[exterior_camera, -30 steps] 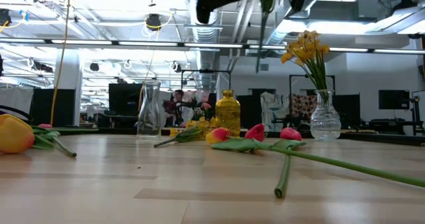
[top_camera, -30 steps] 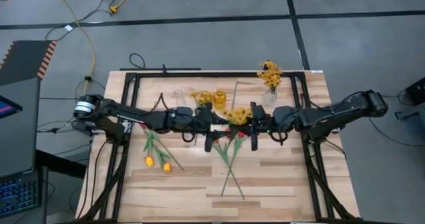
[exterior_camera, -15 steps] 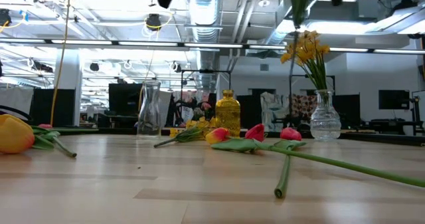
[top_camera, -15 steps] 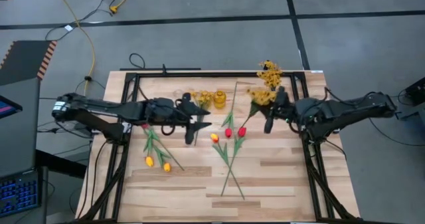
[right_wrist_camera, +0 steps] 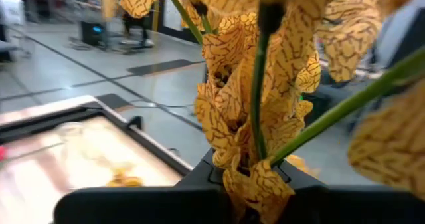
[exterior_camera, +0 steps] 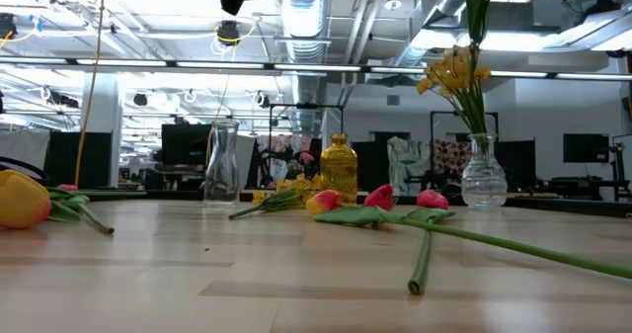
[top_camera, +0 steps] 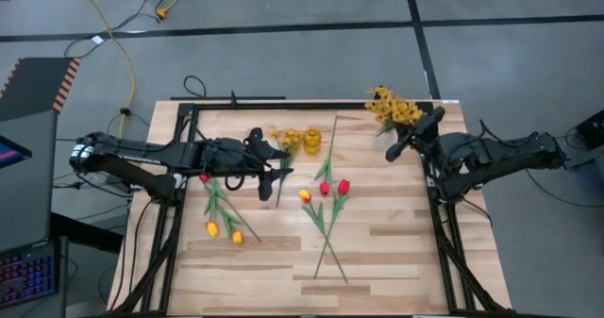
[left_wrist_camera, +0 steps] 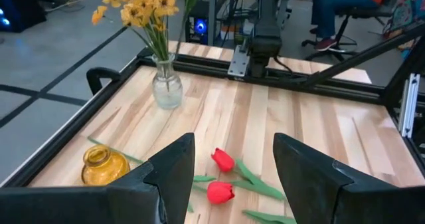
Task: Sort flowers into vase by color
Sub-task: Put the left yellow flowers into the right transparent flower vase
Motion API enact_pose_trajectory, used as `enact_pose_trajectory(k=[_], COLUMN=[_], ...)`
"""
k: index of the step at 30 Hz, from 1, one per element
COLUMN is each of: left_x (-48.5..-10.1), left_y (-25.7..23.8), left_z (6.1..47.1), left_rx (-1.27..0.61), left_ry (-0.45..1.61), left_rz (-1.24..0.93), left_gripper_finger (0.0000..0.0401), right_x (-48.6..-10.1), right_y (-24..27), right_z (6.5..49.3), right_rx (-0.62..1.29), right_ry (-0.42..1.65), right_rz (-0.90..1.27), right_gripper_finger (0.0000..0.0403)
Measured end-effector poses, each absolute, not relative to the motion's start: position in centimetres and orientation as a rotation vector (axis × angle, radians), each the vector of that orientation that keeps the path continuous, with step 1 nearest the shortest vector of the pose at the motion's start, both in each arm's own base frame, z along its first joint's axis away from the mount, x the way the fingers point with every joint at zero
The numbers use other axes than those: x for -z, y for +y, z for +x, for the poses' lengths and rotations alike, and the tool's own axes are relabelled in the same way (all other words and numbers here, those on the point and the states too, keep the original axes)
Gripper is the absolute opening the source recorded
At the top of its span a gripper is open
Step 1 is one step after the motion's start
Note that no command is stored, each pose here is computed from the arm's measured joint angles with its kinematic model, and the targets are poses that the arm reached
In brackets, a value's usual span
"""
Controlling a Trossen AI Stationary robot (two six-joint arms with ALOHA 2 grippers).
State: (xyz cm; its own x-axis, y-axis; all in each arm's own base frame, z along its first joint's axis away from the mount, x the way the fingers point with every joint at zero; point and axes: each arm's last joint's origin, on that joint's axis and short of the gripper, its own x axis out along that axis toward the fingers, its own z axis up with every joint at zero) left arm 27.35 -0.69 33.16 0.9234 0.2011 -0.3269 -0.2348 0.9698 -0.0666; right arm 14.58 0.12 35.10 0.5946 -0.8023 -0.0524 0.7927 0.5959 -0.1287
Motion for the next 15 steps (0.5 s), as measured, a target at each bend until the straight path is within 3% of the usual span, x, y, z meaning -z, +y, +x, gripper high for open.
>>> enact_pose_trajectory(k=[15], left_x=[-33.2], left_y=[-0.7], left_z=[27.4], left_rx=[-0.224], left_ry=[0.321], left_rz=[-0.107], left_gripper_finger=[0.0192], right_x=[-33.9], right_y=[-0.6], right_z=[14.3], right_rx=[1.099], right_ry=[0.201], right_rz=[-0.175], right_gripper_finger=[0.0046])
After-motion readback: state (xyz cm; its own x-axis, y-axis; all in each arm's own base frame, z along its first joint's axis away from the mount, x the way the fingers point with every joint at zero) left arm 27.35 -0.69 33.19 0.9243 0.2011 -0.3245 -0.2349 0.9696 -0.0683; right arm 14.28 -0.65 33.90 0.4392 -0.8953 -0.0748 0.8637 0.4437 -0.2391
